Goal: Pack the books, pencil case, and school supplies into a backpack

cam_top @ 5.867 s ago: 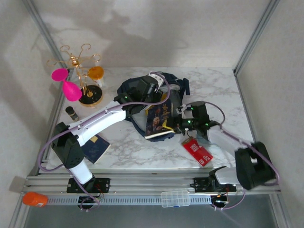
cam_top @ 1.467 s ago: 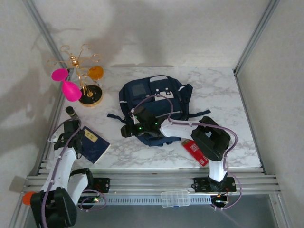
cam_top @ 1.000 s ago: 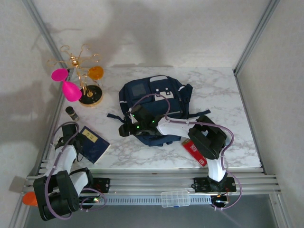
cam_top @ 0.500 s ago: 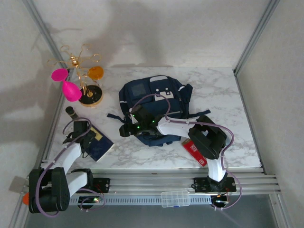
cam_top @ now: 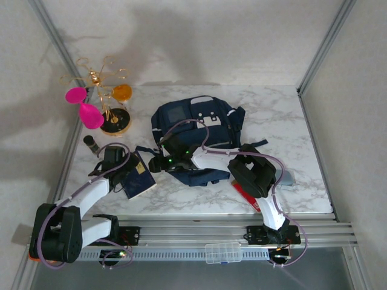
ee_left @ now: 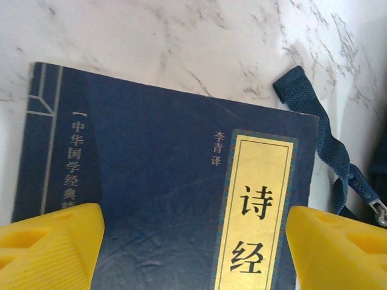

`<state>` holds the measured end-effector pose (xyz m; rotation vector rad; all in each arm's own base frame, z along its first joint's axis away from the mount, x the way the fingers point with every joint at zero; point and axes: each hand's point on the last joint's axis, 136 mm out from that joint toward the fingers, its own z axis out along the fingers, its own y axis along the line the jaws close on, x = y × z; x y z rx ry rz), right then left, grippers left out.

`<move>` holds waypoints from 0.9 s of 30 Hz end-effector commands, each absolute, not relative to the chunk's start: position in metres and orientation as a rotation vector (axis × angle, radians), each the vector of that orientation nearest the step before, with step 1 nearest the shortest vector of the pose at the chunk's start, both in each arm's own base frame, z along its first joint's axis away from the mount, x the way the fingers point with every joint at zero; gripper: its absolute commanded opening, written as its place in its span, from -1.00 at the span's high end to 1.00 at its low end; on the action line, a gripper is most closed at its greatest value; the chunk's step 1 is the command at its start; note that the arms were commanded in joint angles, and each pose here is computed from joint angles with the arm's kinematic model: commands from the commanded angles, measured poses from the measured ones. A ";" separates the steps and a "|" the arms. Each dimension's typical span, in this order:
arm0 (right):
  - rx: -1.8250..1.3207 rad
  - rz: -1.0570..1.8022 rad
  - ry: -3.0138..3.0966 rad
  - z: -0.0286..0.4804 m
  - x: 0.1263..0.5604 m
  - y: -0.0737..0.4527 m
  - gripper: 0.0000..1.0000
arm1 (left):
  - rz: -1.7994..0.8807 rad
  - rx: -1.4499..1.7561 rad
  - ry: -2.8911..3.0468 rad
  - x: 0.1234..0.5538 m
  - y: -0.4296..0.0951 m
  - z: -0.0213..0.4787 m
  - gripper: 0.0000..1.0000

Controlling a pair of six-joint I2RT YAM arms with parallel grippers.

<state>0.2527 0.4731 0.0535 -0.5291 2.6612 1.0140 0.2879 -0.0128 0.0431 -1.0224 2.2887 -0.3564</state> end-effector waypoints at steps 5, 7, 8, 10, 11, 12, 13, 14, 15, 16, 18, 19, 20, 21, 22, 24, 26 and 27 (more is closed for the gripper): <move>-0.533 0.999 2.709 0.044 0.230 0.496 -0.23 | -0.191 -1.040 2.270 0.277 0.005 0.051 -0.54; -0.542 0.991 2.716 0.043 0.228 0.499 -0.21 | -0.106 -1.070 2.273 0.268 0.016 0.051 -0.56; -0.546 0.989 2.716 0.042 0.227 0.501 -0.21 | -0.068 -1.091 2.273 0.262 0.021 0.051 -0.58; -0.564 0.977 2.718 0.042 0.226 0.503 -0.19 | -0.063 -1.112 2.267 0.256 0.022 0.048 -0.57; -0.574 0.953 2.715 0.044 0.226 0.503 -0.19 | -0.072 -1.116 2.262 0.254 0.021 0.048 -0.57; -0.583 0.931 2.705 0.047 0.226 0.503 -0.19 | -0.085 -1.122 2.257 0.252 0.021 0.045 -0.57; -0.591 0.913 2.693 0.052 0.225 0.503 -0.20 | -0.107 -1.118 2.259 0.251 0.018 0.041 -0.56; -0.594 0.884 2.682 0.055 0.224 0.502 -0.20 | -0.123 -1.121 2.267 0.250 0.016 0.037 -0.56; -0.586 0.860 2.670 0.059 0.226 0.501 -0.21 | -0.135 -1.120 2.280 0.249 0.014 0.034 -0.55; -0.582 0.840 2.669 0.059 0.226 0.499 -0.21 | -0.145 -1.112 2.291 0.250 0.012 0.033 -0.54; -0.570 0.797 2.689 0.054 0.227 0.495 -0.19 | -0.188 -1.084 2.300 0.254 0.006 0.032 -0.53; -0.569 0.795 2.697 0.050 0.227 0.496 -0.18 | -0.223 -1.058 2.307 0.257 0.001 0.031 -0.52; -0.574 0.795 2.710 0.045 0.227 0.497 -0.16 | -0.231 -1.052 2.315 0.257 -0.001 0.030 -0.50; -0.579 0.808 2.718 0.042 0.226 0.500 -0.15 | -0.211 -1.058 2.323 0.256 0.001 0.029 -0.46; -0.589 0.828 2.725 0.040 0.223 0.504 -0.12 | -0.198 -1.054 2.330 0.256 0.002 0.029 -0.44; -0.597 0.865 2.735 0.036 0.220 0.510 -0.08 | -0.213 -1.041 2.340 0.256 -0.001 0.027 -0.40; -0.606 0.882 2.733 0.032 0.220 0.514 -0.08 | -0.290 -1.014 2.344 0.259 -0.010 0.027 -0.36; -0.609 0.879 2.741 0.029 0.219 0.515 -0.08 | -0.306 -1.009 2.347 0.259 -0.013 0.027 -0.32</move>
